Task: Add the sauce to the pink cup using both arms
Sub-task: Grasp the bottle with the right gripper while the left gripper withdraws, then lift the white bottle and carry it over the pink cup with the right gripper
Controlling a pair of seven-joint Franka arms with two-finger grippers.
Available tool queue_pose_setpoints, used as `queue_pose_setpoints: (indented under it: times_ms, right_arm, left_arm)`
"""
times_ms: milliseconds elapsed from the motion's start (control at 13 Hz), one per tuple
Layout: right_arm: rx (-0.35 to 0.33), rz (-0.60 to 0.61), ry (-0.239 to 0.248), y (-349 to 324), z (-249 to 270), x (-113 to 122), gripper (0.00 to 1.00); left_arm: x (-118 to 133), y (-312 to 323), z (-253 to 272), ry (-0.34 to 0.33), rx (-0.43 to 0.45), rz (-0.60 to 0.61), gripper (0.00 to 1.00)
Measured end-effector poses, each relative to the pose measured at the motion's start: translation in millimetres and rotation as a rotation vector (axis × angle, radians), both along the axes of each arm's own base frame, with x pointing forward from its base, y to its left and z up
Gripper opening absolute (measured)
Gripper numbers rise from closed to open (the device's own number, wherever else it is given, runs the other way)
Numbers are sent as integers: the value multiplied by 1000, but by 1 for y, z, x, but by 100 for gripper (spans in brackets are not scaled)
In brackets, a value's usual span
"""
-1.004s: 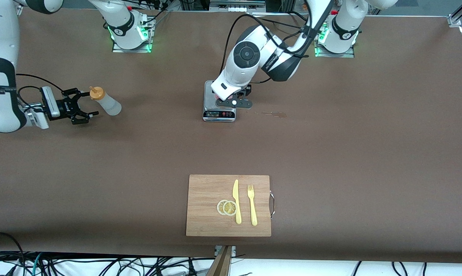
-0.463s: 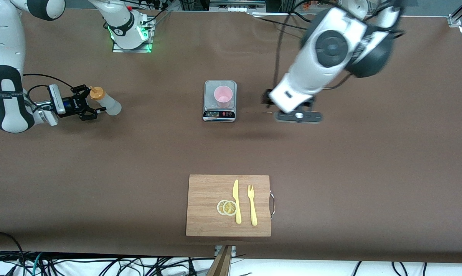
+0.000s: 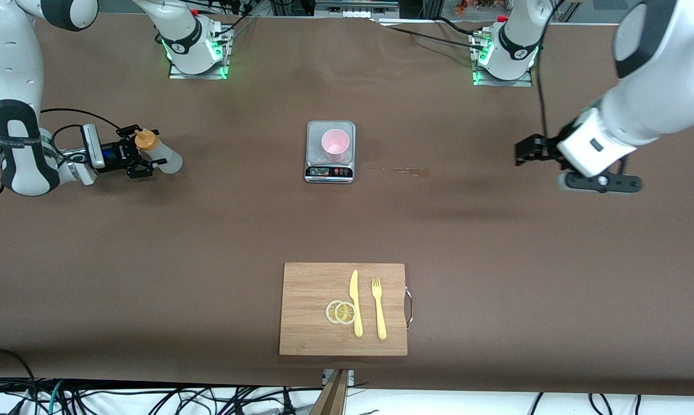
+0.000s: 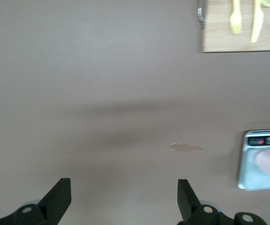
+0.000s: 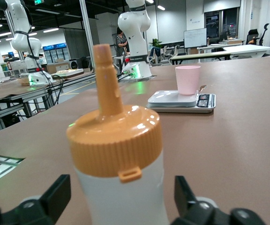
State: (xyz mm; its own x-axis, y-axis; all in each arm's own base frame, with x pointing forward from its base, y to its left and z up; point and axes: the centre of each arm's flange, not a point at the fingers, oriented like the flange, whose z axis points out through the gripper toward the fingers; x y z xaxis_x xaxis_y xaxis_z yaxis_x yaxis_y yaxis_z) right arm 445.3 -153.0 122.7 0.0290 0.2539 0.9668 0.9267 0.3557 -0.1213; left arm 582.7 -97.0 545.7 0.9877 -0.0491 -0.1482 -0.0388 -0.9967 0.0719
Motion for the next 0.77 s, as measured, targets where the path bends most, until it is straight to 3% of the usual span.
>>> queue_pose_setpoints:
  times_ms: [77,232,540,772]
  right_arm:
    - [6,1,0,3,-1,0,94]
    - [14,1,-2,7,-2,2,68]
    - [41,-5,-19,22,-4,9,27]
    - [26,8,-36,34,12,27,22]
  left_arm:
    - [0,19,1,6,8,-11,100]
    - [-3,53,5,29,7,-2,100]
    - [-13,87,14,55,6,-28,100]
    - [-18,82,11,95,5,-44,100]
